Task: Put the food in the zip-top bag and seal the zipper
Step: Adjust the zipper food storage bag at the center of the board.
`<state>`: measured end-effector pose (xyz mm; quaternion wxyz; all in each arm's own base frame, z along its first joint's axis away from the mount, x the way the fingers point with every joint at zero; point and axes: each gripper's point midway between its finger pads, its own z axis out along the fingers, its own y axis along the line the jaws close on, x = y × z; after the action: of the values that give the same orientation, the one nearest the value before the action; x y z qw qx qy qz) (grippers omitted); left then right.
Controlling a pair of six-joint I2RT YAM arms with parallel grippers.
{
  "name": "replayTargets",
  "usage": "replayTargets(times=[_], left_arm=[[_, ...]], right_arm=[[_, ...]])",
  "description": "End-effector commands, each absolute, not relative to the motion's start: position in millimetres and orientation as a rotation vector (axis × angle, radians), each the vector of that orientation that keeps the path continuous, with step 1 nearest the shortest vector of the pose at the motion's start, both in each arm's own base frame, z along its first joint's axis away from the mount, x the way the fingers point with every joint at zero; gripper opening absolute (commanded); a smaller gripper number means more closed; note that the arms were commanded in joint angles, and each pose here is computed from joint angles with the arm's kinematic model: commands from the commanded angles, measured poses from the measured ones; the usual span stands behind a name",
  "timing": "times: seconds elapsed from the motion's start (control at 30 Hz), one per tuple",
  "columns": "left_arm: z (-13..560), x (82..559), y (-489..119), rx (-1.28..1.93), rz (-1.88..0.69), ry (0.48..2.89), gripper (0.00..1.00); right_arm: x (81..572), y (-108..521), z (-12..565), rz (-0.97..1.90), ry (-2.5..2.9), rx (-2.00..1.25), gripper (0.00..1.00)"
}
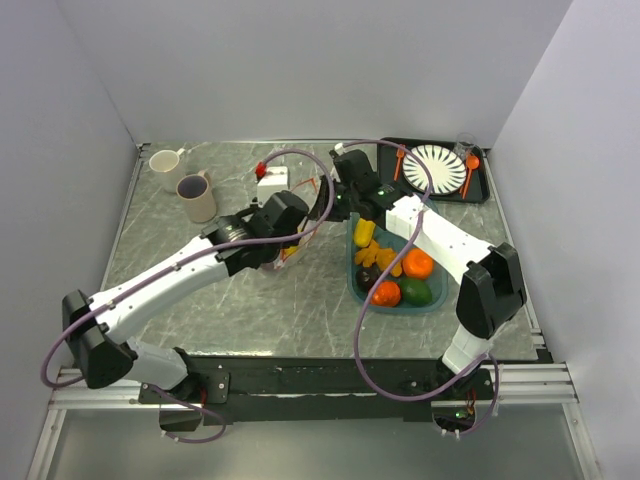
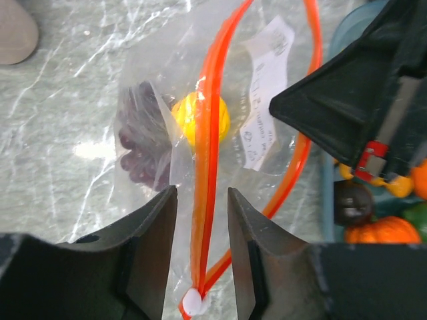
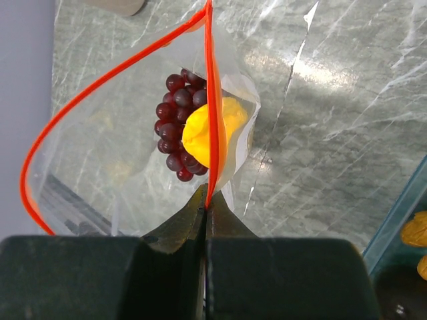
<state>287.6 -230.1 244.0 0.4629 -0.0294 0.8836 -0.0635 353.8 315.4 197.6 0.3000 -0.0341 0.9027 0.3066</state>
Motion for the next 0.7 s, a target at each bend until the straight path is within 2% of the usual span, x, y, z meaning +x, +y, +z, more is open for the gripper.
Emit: replayTargets(times=[0.0, 0.3, 0.4, 0.57, 0.67], left_arm=[[249, 288, -229, -0.083, -0.066, 2.157, 0.42], [239, 288, -221, -0.116, -0.003, 2.156, 0.39], [241, 288, -219, -0.131, -0.01, 2.145, 0.31], [241, 290, -218, -0.147, -0.025, 2.127, 0.06], [239, 296, -220, -0.148, -0.056, 2.13, 0.01]], right_arm=[[359, 318, 253, 0.873, 2.247, -0.096, 0.01], [356, 318, 257, 0.879, 2.243, -0.104, 0.01], [357, 318, 253, 0.871, 2.251, -0.104, 0.01], [359, 316, 238, 0.836, 2.289, -0.1, 0.01], [359, 316, 225, 0.824, 2.323, -0.095, 0.01]])
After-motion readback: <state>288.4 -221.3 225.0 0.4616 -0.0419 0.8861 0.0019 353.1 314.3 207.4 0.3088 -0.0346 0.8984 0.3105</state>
